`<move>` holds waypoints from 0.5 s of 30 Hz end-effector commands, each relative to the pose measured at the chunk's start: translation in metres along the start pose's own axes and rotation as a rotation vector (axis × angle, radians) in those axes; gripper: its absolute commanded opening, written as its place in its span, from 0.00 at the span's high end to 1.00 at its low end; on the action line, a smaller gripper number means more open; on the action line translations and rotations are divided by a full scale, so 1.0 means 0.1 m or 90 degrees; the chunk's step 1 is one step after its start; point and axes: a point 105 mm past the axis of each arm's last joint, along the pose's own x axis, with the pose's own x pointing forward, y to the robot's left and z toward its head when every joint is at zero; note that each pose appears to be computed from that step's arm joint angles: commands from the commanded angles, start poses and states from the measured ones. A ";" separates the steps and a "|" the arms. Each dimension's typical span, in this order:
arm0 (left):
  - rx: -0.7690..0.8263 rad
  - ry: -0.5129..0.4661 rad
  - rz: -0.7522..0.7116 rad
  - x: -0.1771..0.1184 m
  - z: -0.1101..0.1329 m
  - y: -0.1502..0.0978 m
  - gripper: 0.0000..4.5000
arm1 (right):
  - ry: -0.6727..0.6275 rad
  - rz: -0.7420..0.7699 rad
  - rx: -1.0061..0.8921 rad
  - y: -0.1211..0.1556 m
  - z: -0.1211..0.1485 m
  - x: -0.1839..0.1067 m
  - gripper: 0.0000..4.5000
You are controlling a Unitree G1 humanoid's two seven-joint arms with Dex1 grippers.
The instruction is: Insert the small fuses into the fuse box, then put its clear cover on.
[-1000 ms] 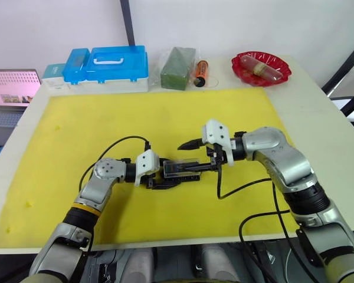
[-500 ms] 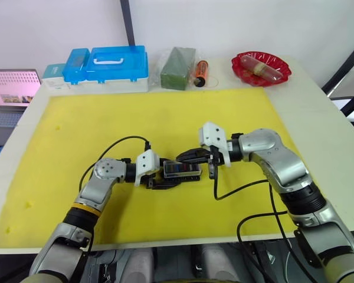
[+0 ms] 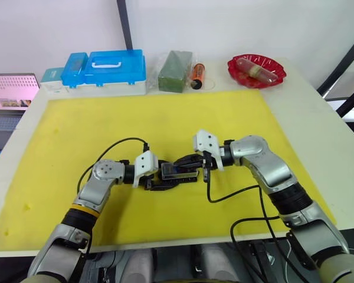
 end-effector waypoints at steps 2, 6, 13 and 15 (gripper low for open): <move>0.027 -0.029 -0.009 0.04 0.13 -0.02 0.38 | 0.114 0.022 0.121 0.17 -0.59 0.12 0.99; 0.028 -0.029 -0.008 0.04 0.13 -0.02 0.38 | 0.097 0.009 0.129 0.13 -0.59 0.10 0.99; 0.009 -0.036 -0.004 -0.01 0.14 -0.02 0.38 | -0.032 -0.038 -0.012 0.01 0.13 0.02 0.99; 0.003 -0.030 -0.008 -0.03 0.12 -0.03 0.38 | -0.093 -0.040 -0.007 0.04 0.41 -0.09 0.99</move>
